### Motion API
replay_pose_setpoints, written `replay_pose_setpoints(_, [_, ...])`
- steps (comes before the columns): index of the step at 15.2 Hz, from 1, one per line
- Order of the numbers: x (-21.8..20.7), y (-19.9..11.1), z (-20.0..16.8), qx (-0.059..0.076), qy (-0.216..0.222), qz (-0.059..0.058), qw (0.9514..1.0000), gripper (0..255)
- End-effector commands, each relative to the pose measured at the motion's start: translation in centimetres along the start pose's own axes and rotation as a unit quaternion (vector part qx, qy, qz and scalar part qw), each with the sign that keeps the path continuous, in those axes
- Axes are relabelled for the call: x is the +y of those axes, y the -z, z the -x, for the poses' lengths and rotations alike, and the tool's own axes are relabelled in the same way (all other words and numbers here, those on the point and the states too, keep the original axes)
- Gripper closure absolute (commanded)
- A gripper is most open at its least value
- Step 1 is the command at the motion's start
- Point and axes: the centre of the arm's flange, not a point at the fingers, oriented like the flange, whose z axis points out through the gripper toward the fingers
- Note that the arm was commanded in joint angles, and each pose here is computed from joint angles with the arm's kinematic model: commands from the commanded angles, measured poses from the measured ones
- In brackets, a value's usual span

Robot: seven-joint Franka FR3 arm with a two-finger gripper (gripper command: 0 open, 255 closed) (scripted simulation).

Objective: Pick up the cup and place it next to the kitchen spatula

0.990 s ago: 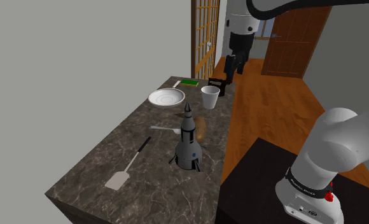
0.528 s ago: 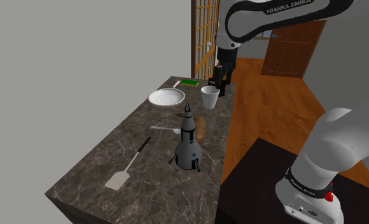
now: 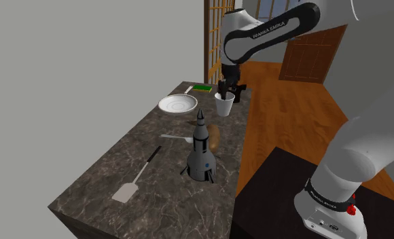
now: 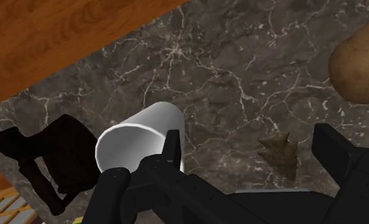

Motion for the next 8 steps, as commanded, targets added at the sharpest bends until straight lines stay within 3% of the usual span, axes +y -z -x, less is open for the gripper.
replay_pose_setpoints(1, [1.0, -1.8, -1.8, 0.001, -0.001, 0.006, 1.0, 0])
replay_pose_setpoints(8, [4.1, -7.9, -7.6, 0.003, -0.005, 0.027, 0.9996, 0])
